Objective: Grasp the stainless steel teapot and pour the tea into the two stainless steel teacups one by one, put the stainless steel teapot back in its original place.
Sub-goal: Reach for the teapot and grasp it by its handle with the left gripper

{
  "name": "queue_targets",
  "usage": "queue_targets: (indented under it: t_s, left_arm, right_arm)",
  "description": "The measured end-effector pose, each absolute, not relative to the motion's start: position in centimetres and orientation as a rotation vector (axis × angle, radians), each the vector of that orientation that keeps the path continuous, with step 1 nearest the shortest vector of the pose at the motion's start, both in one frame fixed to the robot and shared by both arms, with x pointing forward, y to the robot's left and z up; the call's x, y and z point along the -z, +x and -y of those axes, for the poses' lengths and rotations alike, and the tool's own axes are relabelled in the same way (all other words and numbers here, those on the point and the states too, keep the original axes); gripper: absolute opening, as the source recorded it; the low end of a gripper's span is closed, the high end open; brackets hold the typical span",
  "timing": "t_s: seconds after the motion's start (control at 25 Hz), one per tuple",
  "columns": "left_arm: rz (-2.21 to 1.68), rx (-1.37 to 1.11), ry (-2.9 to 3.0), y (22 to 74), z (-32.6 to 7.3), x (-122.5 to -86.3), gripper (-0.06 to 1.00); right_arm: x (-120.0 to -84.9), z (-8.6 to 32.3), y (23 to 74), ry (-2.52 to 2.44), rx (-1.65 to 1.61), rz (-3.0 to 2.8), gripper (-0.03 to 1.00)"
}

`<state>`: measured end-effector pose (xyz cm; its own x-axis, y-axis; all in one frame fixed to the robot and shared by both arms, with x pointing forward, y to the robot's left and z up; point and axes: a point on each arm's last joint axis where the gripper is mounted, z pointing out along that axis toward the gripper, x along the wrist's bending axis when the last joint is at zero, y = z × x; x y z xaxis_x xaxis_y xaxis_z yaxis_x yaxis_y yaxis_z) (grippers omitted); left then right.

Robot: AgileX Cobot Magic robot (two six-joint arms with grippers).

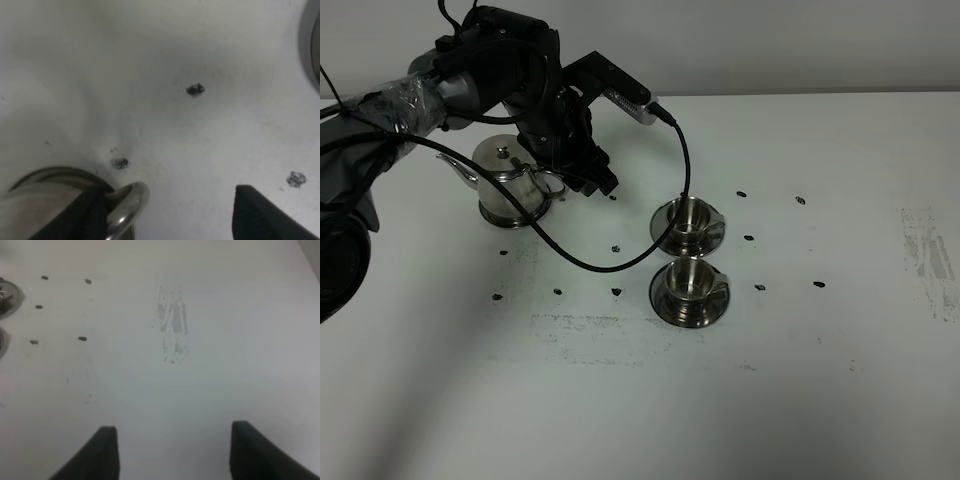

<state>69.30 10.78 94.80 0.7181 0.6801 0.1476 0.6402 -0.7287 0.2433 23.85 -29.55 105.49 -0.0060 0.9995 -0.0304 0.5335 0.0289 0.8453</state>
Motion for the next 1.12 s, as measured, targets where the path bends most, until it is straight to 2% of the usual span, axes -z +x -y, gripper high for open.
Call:
queue_targets:
  t_s: [0.48,0.84,1.12]
  left_arm:
    - [-1.037,-0.319,2.785,68.7,-10.6,-95.6,0.52]
    - [-0.992,-0.435,2.726,69.5,-10.2,-95.9,0.52]
    - [-0.986,-0.427,2.729,69.6,-9.8,-94.7,0.52]
  right_arm:
    - [-105.5,29.6,23.8,1.586,-0.863,-1.622,0.48]
    - [-105.5,29.6,23.8,1.586,-0.863,-1.622,0.48]
    - [-105.5,29.6,23.8,1.586,-0.863,-1.622,0.48]
